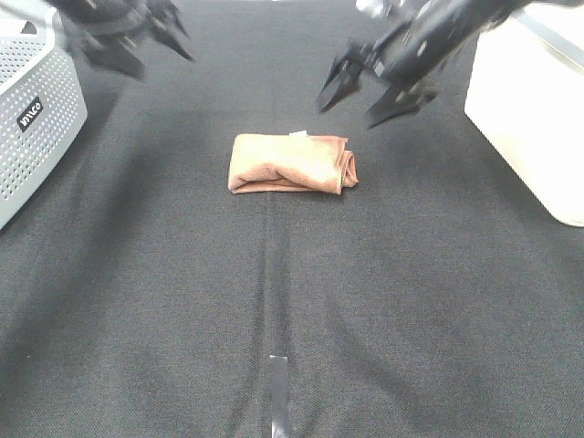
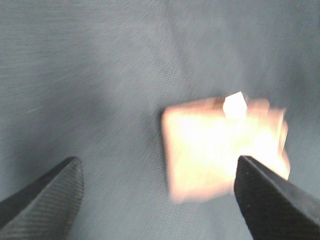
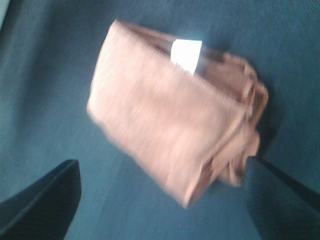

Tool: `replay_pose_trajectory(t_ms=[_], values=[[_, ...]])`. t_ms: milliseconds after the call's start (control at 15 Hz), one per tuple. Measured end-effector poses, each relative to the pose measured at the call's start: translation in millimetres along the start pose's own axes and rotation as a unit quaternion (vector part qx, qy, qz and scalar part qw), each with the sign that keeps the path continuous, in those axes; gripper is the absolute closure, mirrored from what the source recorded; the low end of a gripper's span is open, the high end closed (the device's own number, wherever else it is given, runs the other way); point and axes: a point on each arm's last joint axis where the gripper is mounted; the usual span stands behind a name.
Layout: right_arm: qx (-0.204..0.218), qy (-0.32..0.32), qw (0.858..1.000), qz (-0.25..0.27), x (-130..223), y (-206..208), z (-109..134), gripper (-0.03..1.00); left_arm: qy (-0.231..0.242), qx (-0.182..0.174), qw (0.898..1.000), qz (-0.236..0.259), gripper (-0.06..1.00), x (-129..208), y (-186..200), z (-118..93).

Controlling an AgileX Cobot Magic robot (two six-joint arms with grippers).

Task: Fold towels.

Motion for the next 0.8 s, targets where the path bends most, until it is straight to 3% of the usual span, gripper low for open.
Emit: replay_pose_trajectory(t_ms=[267, 400, 533, 667, 800], values=[[0.022, -0.005, 0.999, 0.034, 7.8, 31.5, 13.3, 0.14, -0.041, -0.026, 0.998, 0.032, 0.16, -0.7, 45.4, -12.3], [0.038, 0.004, 0.999, 0.022, 8.8, 56.8, 24.1, 0.14, -0.050, -0.045, 0.997, 0.044, 0.16, -0.4, 75.8, -20.2], [0.055, 0.006, 0.998, 0.002, 14.5, 84.4, 35.0, 0.14, -0.058, -0.085, 0.994, 0.032, 0.16, -2.5, 106.6, -24.5], [0.075, 0.010, 0.997, -0.008, 30.6, 112.7, 44.4, 0.14, -0.067, -0.118, 0.991, 0.017, 0.16, 2.5, 140.0, -31.4], [0.085, 0.014, 0.996, -0.010, 63.4, 144.7, 55.4, 0.14, -0.073, -0.136, 0.988, 0.023, 0.16, 30.0, 178.2, -43.2]])
Point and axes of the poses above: a point on each arm's last joint axis where the gripper is mounted, y pointing back along that axis away from the gripper, z along the wrist's bending axis when the last joint is at zero, x = y × z, and after that the axes turned 10 degrees about -y, right-handed
